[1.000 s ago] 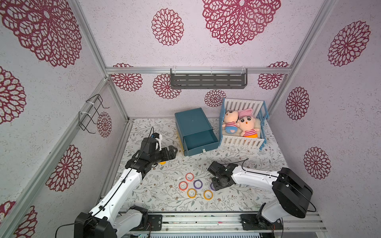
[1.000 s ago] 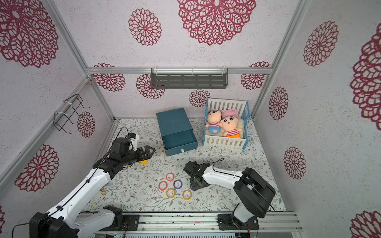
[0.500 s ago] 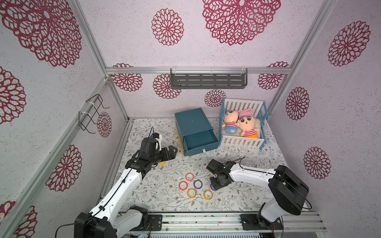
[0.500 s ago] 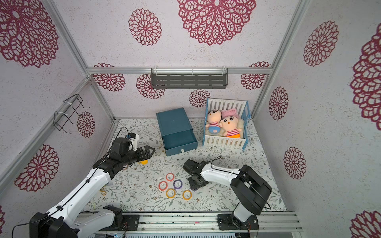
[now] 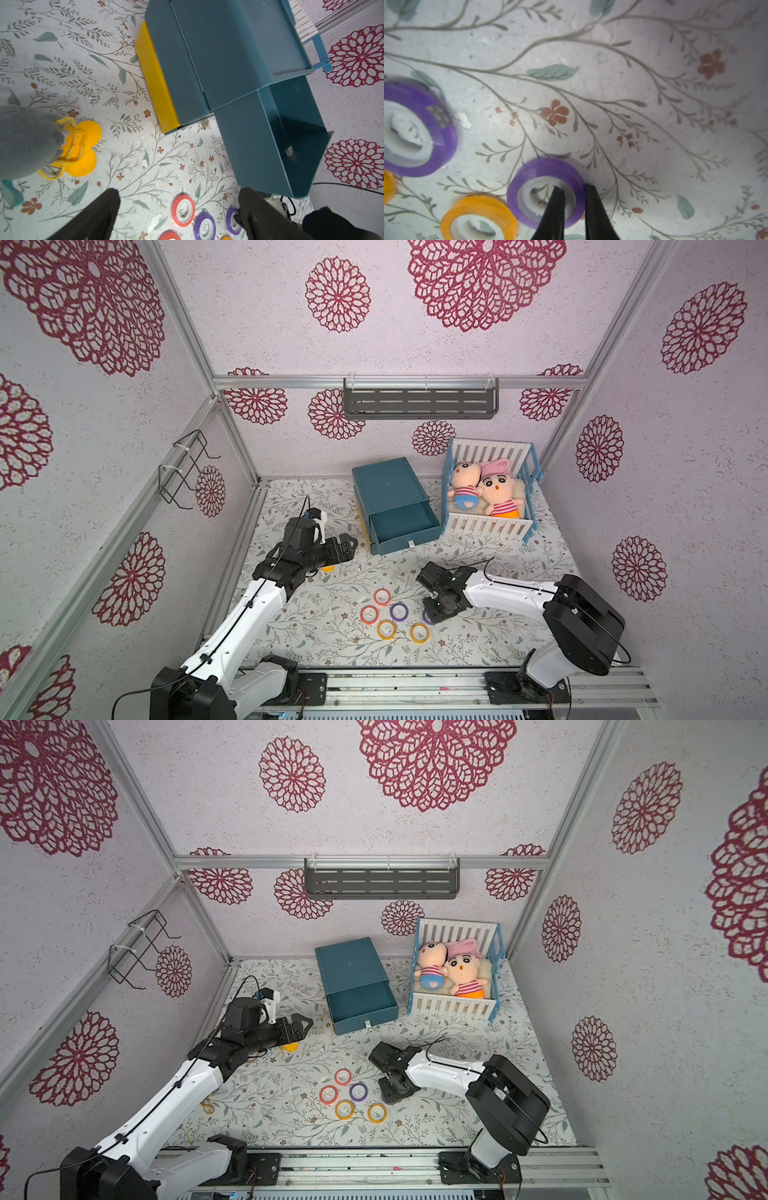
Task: Place the transparent tape into the drawer according to color
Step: Pick up the tape at the center of the board.
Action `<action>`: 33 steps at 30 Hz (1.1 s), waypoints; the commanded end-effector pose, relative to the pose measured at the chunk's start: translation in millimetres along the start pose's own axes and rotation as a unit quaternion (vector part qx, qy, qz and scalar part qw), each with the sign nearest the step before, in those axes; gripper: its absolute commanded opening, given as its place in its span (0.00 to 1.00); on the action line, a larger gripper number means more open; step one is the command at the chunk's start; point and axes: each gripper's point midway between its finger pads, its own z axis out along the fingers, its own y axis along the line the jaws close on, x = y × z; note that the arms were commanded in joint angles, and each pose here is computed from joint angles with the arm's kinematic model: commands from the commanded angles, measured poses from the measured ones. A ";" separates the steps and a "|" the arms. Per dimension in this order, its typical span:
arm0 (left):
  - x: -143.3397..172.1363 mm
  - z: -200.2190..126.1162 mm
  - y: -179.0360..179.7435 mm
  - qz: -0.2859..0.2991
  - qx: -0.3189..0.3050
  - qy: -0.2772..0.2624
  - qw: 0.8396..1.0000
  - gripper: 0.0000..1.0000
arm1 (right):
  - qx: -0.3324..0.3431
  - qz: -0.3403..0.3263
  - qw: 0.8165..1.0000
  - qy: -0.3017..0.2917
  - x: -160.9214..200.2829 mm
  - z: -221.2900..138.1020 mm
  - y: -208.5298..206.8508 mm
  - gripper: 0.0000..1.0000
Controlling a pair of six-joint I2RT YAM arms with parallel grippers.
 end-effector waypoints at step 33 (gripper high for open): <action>-0.2 4.6 -1.4 -0.002 0.010 0.006 1.000 0.97 | 0.001 0.036 0.995 -0.095 -44.5 -120.7 -14.7 0.00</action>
